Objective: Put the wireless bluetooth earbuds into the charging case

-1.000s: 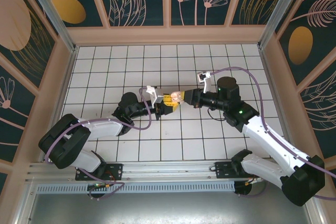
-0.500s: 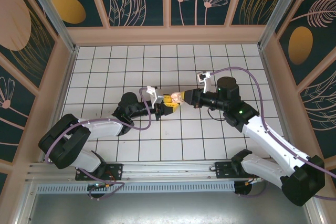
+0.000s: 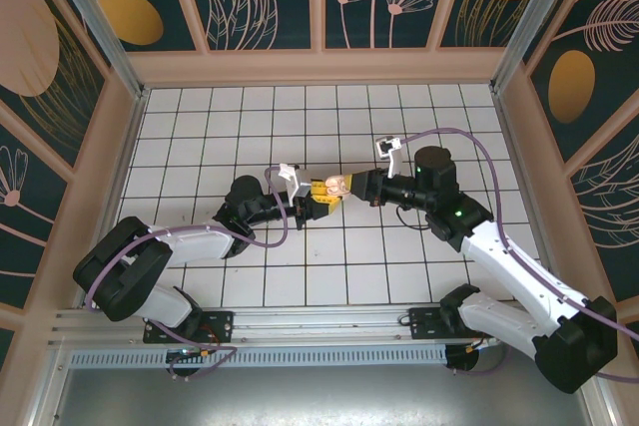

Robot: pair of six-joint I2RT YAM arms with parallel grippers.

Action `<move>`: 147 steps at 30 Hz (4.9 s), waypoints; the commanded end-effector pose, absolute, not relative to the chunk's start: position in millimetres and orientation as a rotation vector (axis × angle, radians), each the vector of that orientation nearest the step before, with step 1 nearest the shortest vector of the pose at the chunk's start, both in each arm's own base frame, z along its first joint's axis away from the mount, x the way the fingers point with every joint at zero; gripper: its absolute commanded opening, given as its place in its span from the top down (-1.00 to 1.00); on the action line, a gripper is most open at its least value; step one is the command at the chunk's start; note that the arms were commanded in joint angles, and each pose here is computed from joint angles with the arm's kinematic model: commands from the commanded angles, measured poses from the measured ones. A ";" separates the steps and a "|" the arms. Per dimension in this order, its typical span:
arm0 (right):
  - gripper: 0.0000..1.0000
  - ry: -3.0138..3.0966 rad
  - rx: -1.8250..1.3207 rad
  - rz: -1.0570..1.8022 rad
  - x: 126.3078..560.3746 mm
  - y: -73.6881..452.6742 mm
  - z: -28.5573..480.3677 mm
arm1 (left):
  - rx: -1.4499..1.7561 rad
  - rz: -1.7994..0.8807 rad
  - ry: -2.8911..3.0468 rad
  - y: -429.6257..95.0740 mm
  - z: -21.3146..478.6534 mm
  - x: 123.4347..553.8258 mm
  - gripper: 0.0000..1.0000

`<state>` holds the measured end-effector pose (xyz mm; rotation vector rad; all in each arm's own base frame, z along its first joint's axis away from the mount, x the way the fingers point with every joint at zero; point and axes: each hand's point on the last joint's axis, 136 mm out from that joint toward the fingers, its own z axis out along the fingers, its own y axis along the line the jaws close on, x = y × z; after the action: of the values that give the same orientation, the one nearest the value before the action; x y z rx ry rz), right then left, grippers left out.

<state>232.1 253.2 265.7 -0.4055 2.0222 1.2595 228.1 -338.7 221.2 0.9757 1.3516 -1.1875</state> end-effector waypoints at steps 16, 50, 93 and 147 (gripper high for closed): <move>0.61 1.977 -0.541 1.313 215.4 256.7 261.9 | 0.975 -1.196 1.186 -338.2 268.9 222.3 0.59; 0.60 1.921 -0.730 1.264 212.5 250.1 269.6 | 1.010 -1.182 1.165 -339.5 272.4 219.7 0.59; 0.62 1.972 -0.985 0.925 209.2 253.8 275.2 | 1.017 -1.174 1.187 -340.5 270.0 221.4 0.59; 0.68 1.882 -0.783 0.914 241.7 246.5 284.0 | 0.952 -1.071 1.253 -338.0 255.9 242.6 0.59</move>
<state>241.5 246.2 287.4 -0.7762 1.8815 0.9085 237.8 -336.5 236.9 0.9743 1.3116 -1.0825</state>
